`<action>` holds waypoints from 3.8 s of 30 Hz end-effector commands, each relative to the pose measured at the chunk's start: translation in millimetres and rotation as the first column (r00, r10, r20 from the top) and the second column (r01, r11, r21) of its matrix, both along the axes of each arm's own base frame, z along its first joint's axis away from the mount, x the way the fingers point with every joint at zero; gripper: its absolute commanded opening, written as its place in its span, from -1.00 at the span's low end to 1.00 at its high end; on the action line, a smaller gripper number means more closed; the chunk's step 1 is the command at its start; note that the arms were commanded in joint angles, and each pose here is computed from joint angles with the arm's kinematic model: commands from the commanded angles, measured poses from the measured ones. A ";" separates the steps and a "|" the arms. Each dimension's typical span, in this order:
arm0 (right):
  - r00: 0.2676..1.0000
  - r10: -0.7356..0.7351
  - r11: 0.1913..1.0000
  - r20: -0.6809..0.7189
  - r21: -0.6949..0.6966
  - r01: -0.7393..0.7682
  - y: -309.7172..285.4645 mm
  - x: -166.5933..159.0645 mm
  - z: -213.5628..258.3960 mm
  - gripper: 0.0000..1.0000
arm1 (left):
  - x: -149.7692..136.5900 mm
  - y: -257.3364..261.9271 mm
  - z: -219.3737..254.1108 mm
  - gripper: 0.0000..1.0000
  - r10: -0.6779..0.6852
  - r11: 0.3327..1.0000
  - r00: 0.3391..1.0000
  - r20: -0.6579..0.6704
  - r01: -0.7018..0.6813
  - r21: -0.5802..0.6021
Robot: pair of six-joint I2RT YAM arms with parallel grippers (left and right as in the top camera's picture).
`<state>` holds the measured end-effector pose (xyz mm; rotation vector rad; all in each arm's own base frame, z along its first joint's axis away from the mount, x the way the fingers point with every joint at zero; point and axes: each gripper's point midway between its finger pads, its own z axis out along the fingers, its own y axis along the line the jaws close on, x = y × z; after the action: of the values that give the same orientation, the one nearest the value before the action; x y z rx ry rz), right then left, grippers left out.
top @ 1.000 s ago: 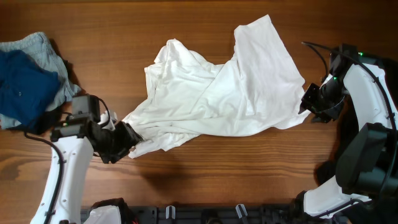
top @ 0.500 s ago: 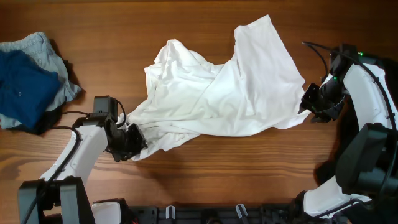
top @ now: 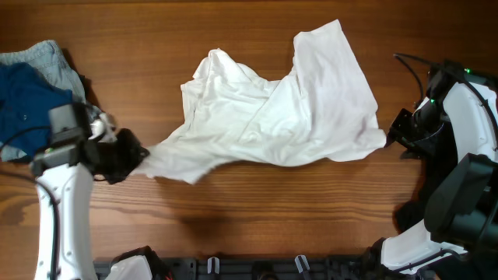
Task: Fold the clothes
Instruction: 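Grasp the T-shirt's right corner with the right gripper, then lift the T-shirt with both grippers and fling it forward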
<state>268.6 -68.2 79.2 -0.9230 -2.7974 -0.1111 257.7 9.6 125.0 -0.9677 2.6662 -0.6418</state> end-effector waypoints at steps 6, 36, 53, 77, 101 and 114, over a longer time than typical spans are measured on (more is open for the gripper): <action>0.984 0.174 0.970 0.024 0.167 -0.176 49.1 -17.0 -23.2 -0.09 | -0.3 17.7 8.5 -0.92 0.048 0.999 0.998 0.032 -0.048 0.015; 0.871 0.279 0.958 0.406 -0.047 -0.284 64.8 103.9 -87.0 -0.30 | -4.4 16.0 7.0 -0.92 0.048 0.999 0.999 0.014 -0.048 0.008; 0.735 0.210 0.977 0.644 -0.120 -0.175 65.8 198.6 20.9 0.20 | -4.9 15.8 6.8 -0.92 0.048 0.999 0.999 0.011 -0.048 0.008; 0.937 -0.009 1.000 0.349 0.013 0.005 73.7 92.0 -84.9 0.00 | -4.9 15.8 6.8 -0.92 0.048 0.999 0.999 0.011 -0.048 0.008; 0.679 0.221 0.973 0.700 -0.208 -0.102 16.5 77.1 228.4 -0.92 | 43.5 -8.4 157.4 -0.92 -0.045 0.991 0.913 0.405 0.092 -0.098; 0.242 0.362 0.910 0.900 -0.398 0.118 18.8 2.6 430.6 -0.92 | 17.6 -14.7 355.2 -0.92 -0.169 0.983 0.592 0.788 0.046 0.177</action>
<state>297.2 -42.2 476.9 -0.7655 -4.1395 -0.3004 289.8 -8.6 460.7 -0.3352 1.9607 -0.7885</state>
